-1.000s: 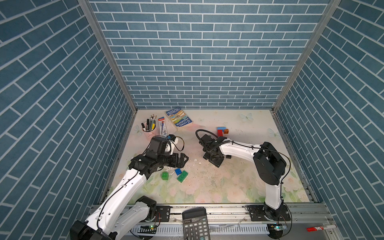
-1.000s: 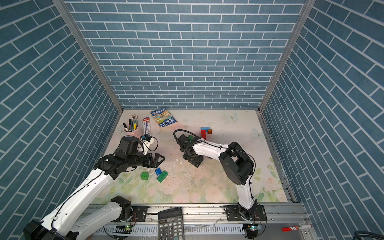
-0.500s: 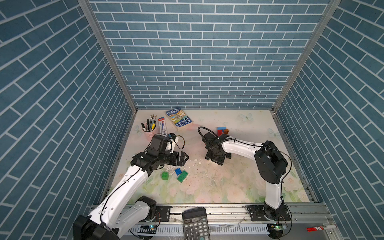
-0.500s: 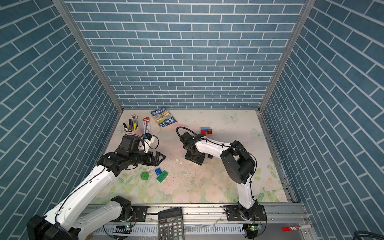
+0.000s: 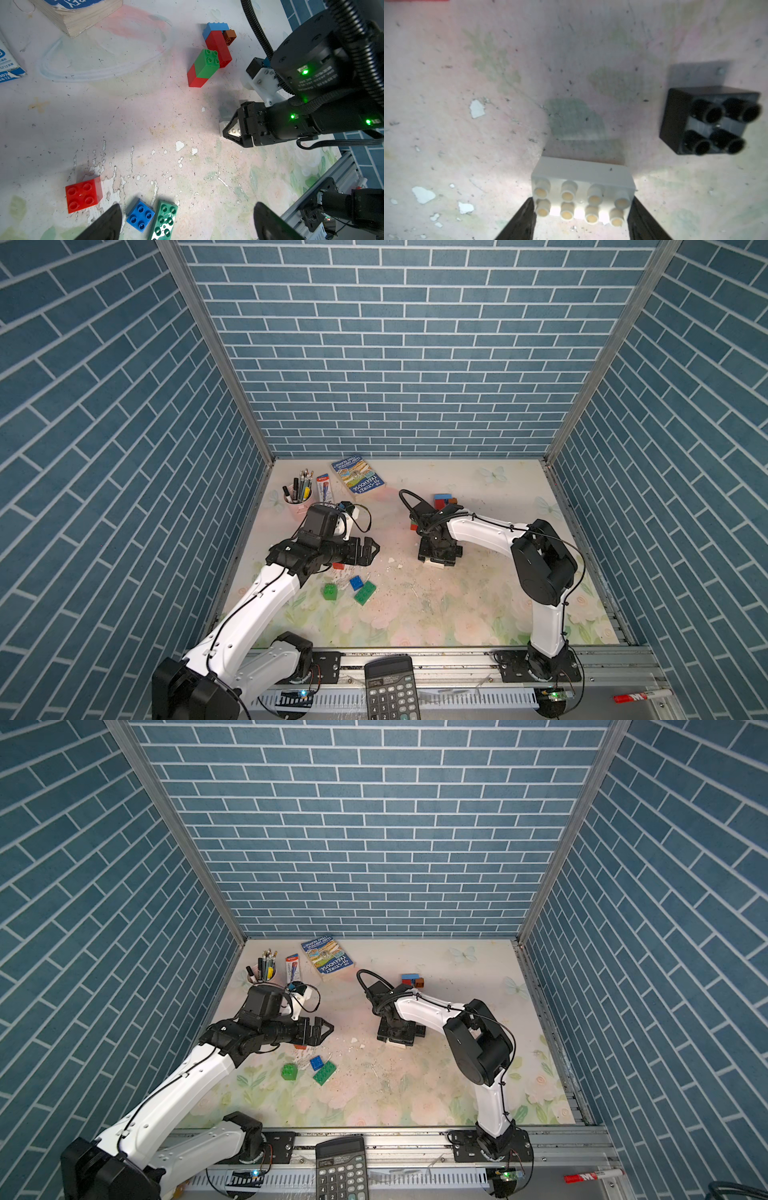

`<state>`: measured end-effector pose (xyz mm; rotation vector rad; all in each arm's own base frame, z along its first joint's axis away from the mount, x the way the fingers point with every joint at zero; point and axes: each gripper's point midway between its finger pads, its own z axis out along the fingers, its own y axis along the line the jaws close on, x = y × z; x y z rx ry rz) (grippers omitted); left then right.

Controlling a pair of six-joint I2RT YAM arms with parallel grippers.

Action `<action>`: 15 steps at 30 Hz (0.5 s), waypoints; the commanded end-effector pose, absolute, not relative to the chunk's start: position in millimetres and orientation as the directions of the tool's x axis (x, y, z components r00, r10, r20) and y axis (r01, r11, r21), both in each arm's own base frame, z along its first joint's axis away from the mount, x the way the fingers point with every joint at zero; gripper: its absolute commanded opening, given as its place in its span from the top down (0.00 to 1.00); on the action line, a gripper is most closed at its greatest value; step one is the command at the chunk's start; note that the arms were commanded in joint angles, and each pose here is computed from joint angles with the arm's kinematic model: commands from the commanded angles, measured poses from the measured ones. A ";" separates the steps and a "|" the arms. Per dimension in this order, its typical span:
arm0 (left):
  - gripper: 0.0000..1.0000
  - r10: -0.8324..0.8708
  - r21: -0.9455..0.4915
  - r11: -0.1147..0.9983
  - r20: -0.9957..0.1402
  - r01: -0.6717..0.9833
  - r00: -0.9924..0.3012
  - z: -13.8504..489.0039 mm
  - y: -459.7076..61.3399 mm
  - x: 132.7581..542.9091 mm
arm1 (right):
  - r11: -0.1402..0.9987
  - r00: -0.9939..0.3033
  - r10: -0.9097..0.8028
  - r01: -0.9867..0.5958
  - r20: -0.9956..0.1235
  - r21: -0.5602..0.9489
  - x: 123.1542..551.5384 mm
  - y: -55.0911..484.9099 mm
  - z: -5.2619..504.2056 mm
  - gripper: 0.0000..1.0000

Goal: Assemble the letter r with lego
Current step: Pick up the lego brick from the center of the board.

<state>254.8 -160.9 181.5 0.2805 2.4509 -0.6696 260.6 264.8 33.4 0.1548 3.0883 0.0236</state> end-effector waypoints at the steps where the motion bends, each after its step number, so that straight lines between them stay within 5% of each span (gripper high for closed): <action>1: 0.00 0.030 -0.397 0.853 -0.611 0.339 -0.791 187.8 -162.1 266.2 | 0.994 -0.999 0.033 0.036 -0.030 -0.102 251.8 237.3 35.7 0.66; 15: 0.00 0.034 -0.377 0.855 -0.645 0.357 -0.763 194.8 -171.6 296.3 | 0.995 -0.992 0.055 0.064 -0.114 -0.070 269.1 221.9 72.7 0.72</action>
